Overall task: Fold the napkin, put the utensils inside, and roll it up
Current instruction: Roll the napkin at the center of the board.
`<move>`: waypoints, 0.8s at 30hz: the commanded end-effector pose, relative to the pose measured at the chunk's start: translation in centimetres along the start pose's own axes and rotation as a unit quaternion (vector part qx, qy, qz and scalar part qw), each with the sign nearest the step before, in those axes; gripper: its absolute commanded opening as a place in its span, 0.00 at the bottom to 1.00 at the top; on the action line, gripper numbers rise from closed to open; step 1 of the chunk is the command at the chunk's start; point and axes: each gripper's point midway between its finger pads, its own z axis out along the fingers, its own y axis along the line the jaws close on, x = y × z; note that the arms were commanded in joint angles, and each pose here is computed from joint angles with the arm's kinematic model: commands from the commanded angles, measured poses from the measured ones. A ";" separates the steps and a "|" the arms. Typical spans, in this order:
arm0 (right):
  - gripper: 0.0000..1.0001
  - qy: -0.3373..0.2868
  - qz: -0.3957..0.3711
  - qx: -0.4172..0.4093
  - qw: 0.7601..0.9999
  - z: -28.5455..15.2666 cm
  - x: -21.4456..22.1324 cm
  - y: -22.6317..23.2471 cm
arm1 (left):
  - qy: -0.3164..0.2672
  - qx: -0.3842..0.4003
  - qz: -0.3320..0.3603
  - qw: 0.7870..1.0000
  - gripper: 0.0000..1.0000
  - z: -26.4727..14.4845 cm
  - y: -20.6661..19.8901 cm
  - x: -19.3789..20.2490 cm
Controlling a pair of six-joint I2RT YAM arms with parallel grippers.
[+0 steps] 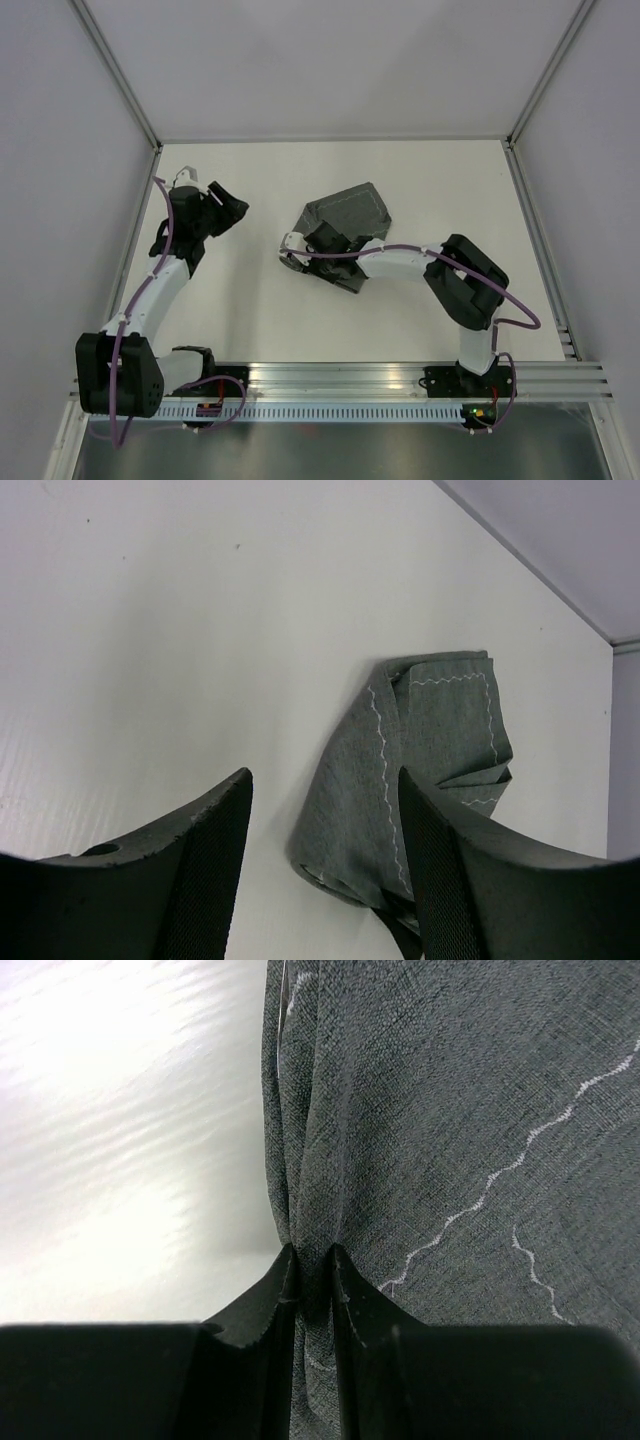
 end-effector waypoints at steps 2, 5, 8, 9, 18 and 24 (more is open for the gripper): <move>0.01 0.030 -0.043 -0.144 0.988 -2.1 4.3 4.6 | -0.032 0.025 0.000 0.999 0.65 -1.4 -0.2 0.0; 0.00 0.029 -0.052 -0.180 0.982 -3.2 5.3 5.0 | -0.031 0.045 0.014 0.998 0.65 -1.9 0.0 1.5; 0.01 0.033 -0.051 -0.206 0.977 -4.0 6.2 5.2 | -0.038 0.078 0.035 0.996 0.65 -2.5 -0.3 2.7; 0.01 0.027 -0.050 -0.226 0.972 -4.2 5.9 5.7 | -0.039 0.097 0.039 0.994 0.65 -2.6 -0.3 3.6; 0.00 0.053 -0.013 -0.335 0.940 -5.0 8.3 6.6 | -0.088 0.233 0.173 0.953 0.66 -6.3 -5.1 7.2; 0.00 0.067 0.007 -0.387 0.919 -5.3 8.9 7.1 | -0.079 0.300 0.276 0.910 0.70 -8.1 -9.2 11.1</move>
